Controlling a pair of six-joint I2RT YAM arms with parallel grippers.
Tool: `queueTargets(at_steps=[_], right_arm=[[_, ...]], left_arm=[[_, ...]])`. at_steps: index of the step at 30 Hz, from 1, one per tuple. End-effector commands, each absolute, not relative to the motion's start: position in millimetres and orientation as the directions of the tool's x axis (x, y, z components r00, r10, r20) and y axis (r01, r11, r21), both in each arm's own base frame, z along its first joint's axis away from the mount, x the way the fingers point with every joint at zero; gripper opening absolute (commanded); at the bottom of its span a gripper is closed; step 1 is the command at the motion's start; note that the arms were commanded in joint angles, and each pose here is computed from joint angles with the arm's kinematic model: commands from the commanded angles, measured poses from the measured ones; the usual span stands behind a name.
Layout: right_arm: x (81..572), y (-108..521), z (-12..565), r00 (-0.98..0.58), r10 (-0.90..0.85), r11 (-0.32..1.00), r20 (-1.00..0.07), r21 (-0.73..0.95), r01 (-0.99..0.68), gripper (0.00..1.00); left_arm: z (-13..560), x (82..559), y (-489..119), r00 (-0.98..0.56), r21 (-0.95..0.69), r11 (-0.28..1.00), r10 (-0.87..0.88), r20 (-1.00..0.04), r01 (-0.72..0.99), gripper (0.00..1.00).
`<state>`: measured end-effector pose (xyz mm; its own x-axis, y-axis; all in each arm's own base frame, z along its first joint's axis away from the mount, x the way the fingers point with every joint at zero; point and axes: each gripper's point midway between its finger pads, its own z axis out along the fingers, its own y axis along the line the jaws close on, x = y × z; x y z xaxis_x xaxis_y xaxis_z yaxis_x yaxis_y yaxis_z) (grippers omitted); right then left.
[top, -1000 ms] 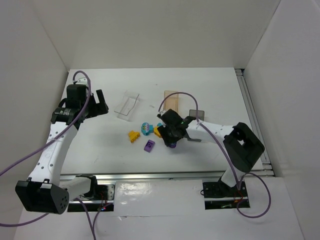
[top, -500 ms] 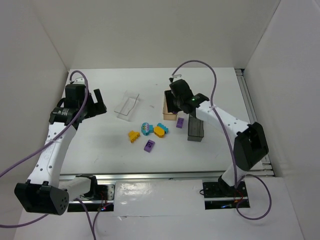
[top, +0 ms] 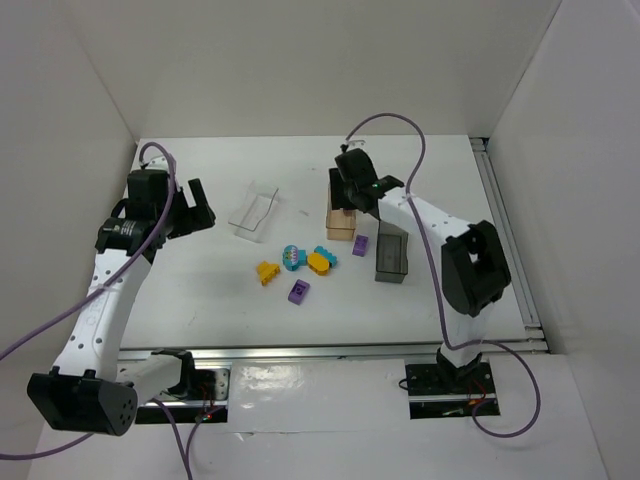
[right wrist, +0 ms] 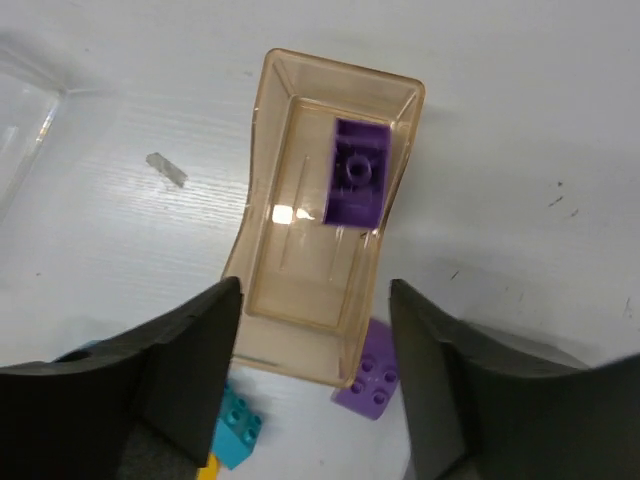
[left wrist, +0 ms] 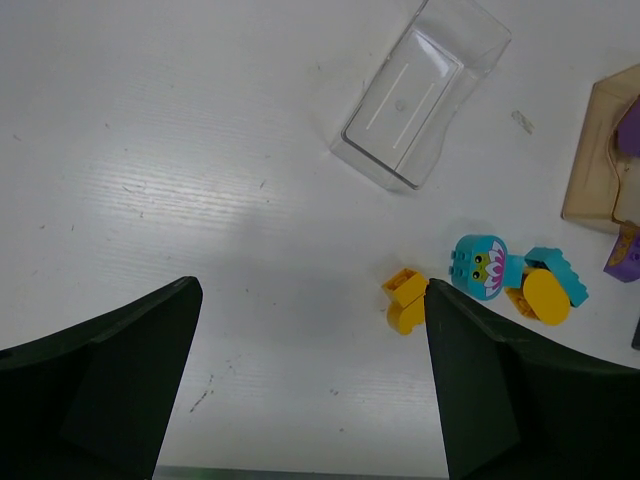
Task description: Sort the legos into containers by color
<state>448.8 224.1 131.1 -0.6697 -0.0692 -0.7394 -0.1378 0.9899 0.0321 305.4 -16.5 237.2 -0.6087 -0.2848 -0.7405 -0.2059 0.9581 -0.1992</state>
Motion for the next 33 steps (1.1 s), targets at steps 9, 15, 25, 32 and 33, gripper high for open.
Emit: queueTargets(at_steps=[9,15,25,32,33], right_arm=[[346,224,122,-0.667,0.119,0.978,-0.735,0.204,-0.051,0.74],[339,214,74,-0.728,0.154,0.985,-0.668,0.163,0.058,0.8],[359,198,38,-0.745,0.176,0.984,-0.644,0.087,0.157,0.76],[366,188,25,-0.731,0.193,0.976,-0.654,0.047,0.215,0.66],[367,186,25,-0.726,0.192,0.975,-0.66,0.04,0.221,0.62]], left_arm=[[246,306,-25,-0.584,-0.251,0.951,-0.31,-0.751,-0.182,1.0],[235,303,-27,-0.603,-0.258,0.948,-0.319,-0.731,-0.188,1.0],[227,299,-22,-0.609,-0.224,0.956,-0.292,-0.737,-0.188,0.99],[228,301,-20,-0.602,-0.213,0.959,-0.283,-0.747,-0.186,0.99],[228,301,-20,-0.602,-0.213,0.959,-0.282,-0.747,-0.186,0.99]])
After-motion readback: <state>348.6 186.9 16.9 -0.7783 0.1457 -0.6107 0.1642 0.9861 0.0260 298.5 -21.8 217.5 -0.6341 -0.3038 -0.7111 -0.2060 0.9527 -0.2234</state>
